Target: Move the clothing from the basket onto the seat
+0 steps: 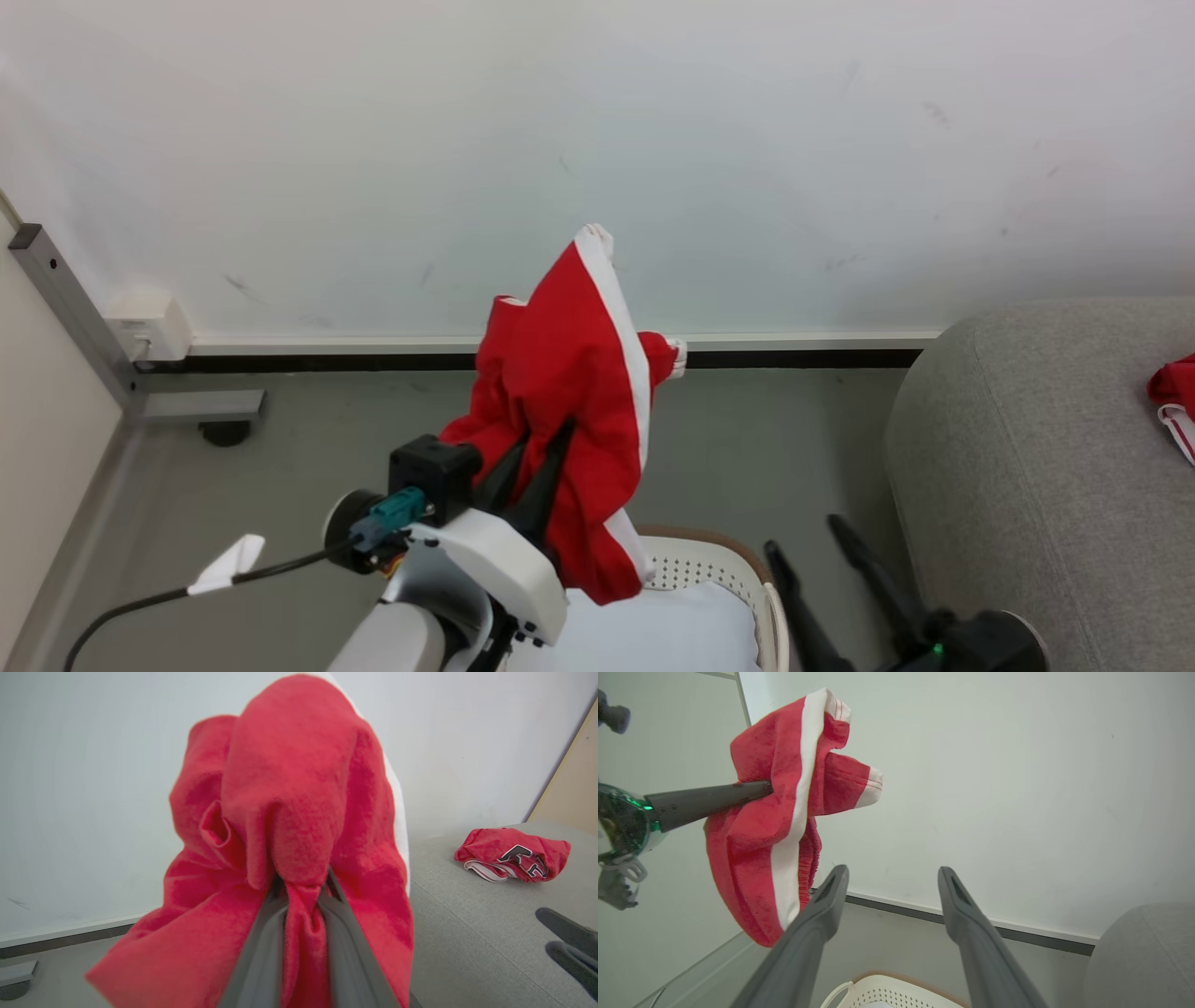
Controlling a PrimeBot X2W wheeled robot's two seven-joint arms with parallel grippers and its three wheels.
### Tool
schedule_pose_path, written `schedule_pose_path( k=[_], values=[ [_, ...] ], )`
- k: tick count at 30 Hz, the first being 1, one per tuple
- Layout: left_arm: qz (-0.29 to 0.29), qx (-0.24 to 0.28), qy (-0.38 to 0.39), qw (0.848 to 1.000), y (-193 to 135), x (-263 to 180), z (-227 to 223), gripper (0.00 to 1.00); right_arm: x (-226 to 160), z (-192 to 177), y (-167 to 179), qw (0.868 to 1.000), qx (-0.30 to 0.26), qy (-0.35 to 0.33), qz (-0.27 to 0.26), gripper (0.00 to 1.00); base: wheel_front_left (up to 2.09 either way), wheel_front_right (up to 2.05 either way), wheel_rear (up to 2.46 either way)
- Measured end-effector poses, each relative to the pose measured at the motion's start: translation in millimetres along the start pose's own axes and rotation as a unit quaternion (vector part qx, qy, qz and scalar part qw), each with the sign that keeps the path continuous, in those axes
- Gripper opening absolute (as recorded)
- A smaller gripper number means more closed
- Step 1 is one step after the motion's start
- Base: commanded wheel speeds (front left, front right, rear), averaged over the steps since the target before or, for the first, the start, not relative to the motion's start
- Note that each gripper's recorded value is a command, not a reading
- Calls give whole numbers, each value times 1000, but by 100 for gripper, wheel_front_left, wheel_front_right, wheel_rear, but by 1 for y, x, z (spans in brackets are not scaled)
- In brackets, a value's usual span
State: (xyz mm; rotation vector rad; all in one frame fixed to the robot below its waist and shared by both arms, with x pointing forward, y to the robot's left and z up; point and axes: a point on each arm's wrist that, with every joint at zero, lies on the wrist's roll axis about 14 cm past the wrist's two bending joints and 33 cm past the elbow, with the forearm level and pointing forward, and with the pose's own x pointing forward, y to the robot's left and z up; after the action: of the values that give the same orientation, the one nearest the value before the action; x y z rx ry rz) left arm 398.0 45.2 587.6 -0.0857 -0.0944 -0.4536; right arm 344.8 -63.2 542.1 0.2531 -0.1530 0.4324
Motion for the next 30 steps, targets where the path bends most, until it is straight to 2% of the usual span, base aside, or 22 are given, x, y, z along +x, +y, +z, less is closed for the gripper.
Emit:
schedule_pose_path(
  k=[9,15,21,30],
  values=[
    [-27,-6,7,1000,-20,1,-3,0,24,-3,61,991,27,22,130,100,0,0,0],
    [-33,-7,13,999,-26,-2,-7,0,30,-9,93,982,44,37,181,100,0,0,0],
    [-53,-9,10,999,-40,-4,-5,0,38,-18,102,979,42,54,190,100,0,0,0],
    [-68,-32,8,997,-53,-11,4,0,50,-33,105,977,-4,74,198,100,0,0,0]
  ],
)
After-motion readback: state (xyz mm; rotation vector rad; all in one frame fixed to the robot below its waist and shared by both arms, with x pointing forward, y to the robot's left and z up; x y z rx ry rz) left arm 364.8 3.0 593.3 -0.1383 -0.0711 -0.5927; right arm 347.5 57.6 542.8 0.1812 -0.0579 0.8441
